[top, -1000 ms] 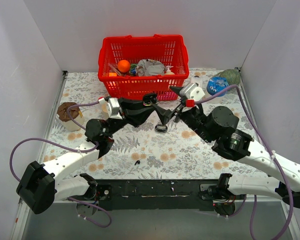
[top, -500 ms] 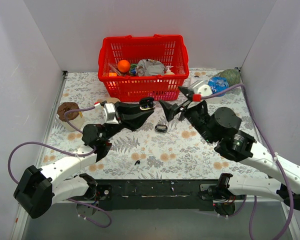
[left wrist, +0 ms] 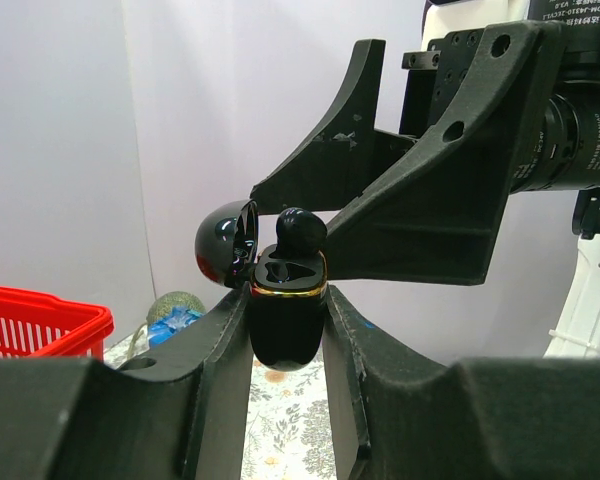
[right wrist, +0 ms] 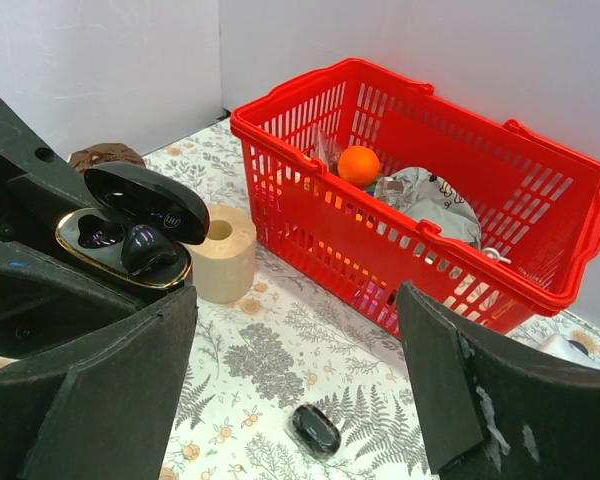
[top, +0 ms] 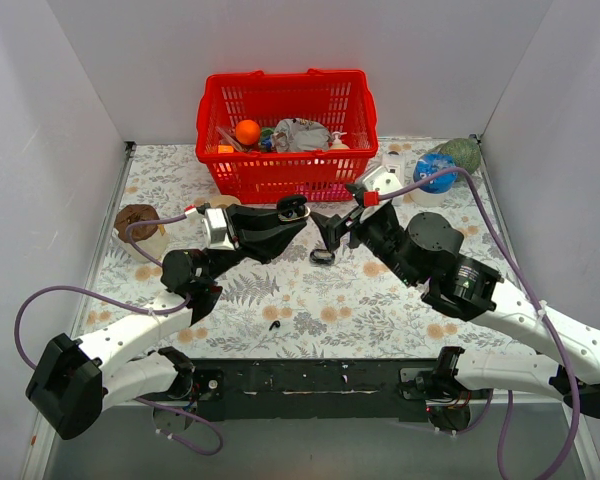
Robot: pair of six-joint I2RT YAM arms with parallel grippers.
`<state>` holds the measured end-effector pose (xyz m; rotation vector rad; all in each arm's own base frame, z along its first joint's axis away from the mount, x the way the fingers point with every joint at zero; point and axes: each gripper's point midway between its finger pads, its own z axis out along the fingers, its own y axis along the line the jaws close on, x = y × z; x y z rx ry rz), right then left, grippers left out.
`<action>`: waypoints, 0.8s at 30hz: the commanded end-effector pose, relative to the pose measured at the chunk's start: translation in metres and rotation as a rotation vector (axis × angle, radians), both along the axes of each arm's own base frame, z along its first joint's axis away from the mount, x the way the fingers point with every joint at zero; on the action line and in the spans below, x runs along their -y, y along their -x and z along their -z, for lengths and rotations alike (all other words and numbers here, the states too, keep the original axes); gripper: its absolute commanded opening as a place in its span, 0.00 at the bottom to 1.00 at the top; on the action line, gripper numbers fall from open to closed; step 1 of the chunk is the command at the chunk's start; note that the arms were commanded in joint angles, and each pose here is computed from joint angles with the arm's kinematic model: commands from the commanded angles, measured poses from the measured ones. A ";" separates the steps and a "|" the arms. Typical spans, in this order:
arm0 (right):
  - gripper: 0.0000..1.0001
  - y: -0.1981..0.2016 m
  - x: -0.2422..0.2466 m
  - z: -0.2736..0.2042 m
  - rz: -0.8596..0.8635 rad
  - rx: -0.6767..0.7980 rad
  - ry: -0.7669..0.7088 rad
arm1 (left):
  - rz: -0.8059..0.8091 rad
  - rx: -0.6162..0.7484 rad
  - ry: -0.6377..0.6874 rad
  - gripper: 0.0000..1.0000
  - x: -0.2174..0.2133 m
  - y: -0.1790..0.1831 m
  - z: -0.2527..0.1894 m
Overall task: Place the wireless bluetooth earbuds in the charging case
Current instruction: Adjust the earbud with the charging case.
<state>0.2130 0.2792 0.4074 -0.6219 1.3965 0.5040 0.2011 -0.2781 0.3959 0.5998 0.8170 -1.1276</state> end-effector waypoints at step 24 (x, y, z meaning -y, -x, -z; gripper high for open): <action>0.87 0.006 -0.006 -0.038 -0.051 0.043 -0.099 | 0.030 -0.006 -0.014 0.00 0.004 0.004 0.006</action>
